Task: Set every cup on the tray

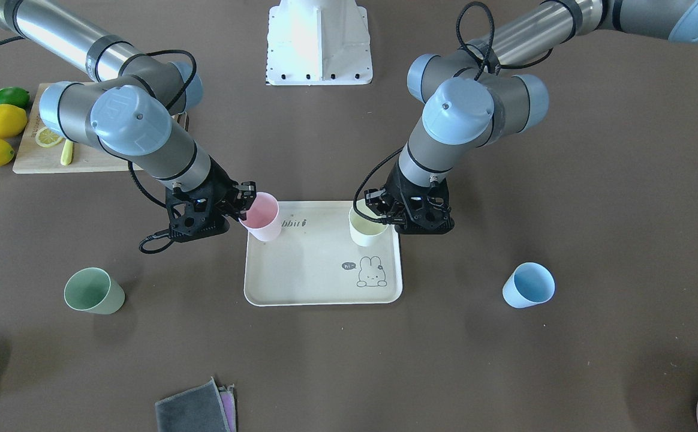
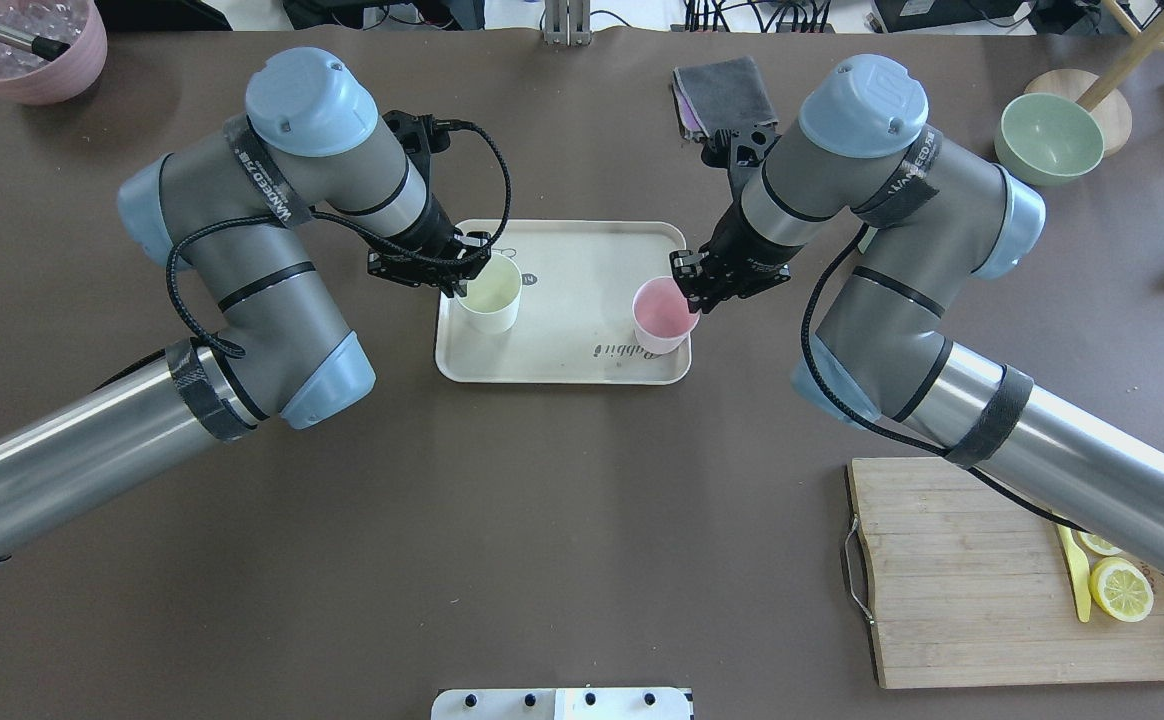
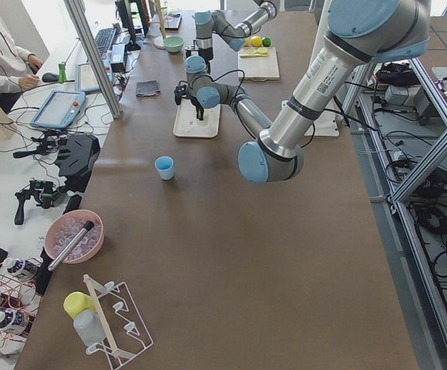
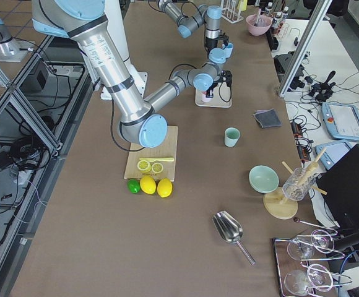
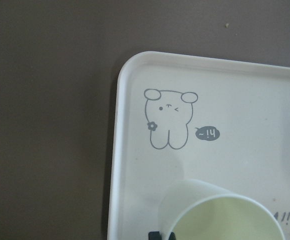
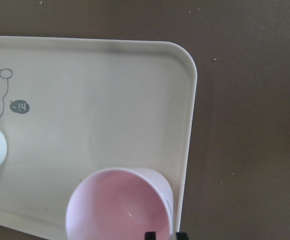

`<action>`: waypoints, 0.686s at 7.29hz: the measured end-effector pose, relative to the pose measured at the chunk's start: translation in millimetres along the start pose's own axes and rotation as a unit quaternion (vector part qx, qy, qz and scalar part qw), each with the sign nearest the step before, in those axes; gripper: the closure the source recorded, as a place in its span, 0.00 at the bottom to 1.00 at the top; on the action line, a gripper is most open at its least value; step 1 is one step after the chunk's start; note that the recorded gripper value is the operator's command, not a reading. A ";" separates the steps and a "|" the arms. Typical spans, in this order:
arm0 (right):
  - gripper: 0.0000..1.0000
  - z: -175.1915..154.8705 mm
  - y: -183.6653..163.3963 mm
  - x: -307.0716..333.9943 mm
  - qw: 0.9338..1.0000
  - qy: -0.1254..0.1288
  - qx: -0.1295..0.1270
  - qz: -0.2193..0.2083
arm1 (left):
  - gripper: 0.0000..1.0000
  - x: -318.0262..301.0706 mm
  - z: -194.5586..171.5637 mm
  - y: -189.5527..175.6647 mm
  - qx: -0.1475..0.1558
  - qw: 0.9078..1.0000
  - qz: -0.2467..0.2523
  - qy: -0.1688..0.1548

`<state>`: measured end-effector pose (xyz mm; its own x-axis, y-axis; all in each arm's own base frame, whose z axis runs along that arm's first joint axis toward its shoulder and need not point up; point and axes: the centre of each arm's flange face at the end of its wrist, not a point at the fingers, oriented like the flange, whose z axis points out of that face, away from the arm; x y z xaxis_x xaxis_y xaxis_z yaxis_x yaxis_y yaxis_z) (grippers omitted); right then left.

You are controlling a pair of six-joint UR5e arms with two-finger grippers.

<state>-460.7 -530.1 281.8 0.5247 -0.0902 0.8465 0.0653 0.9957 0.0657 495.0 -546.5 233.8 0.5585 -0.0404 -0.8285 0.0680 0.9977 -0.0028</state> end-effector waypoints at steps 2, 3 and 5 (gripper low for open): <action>0.00 -30.6 -20.2 21.0 1.000 -0.016 0.003 0.014 | 0.02 -26.1 -2.9 -17.2 0.012 1.000 0.008 -0.010; 0.00 -57.3 -35.9 49.6 0.999 -0.026 0.001 0.023 | 0.02 -52.9 -15.2 -30.2 0.018 1.000 0.015 -0.015; 0.01 -96.6 -60.0 134.2 0.999 -0.014 0.012 0.027 | 0.02 -115.7 -52.8 -62.5 0.026 0.999 0.033 -0.017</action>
<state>-312.2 -604.0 340.5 0.5022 -0.0356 0.8640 0.0172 0.9994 0.0311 382.5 -601.3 300.2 0.5914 0.0221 -0.8061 0.0728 0.9941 0.0807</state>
